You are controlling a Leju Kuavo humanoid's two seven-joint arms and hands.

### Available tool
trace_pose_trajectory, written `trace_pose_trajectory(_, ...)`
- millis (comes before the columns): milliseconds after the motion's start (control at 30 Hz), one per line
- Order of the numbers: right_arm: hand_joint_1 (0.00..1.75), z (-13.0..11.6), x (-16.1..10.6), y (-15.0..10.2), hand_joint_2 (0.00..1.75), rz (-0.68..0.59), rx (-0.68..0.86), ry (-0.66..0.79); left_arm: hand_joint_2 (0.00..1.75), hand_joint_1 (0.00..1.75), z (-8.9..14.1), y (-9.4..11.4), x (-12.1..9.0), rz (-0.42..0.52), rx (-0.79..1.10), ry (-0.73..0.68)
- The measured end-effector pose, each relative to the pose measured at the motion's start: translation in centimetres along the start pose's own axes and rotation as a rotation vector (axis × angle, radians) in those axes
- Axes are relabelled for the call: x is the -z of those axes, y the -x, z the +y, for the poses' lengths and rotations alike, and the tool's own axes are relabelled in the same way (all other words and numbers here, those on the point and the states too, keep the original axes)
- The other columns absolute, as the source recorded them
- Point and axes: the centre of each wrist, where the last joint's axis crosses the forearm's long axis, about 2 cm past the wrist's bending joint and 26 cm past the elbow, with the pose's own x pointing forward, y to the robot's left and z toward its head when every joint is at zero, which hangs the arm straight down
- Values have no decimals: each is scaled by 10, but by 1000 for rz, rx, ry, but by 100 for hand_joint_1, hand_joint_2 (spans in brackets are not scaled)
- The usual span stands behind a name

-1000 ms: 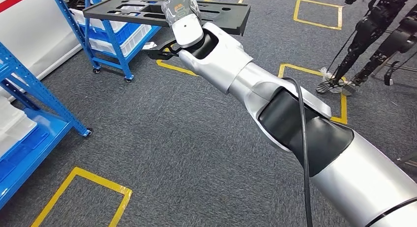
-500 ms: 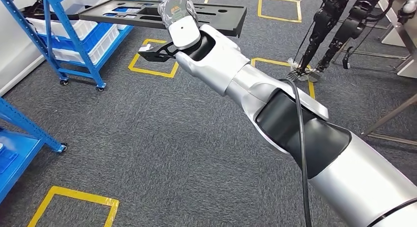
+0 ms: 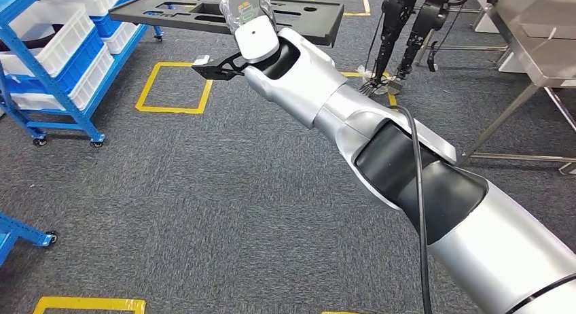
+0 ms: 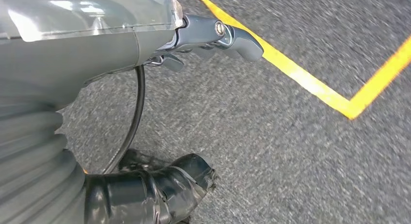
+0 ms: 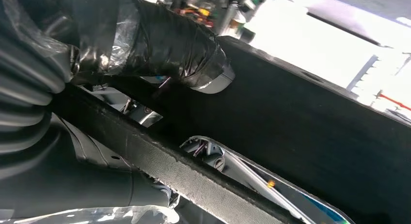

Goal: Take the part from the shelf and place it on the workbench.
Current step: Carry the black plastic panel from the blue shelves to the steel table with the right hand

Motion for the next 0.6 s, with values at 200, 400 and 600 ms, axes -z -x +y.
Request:
trace_pose_trajectory(200,175,-6,0,3,175,7,-7,8,175,0,-1,-2,1,-4,-2,2)
trace_pose_trajectory(400,175,-8,0,5,175,14,-11,10,175,0,-1,-2,1,-4,0,5)
trace_pose_trajectory(600,175,-14,1,5,175,22,-13,21,175,0,-1,-3,1,-4,4,10)
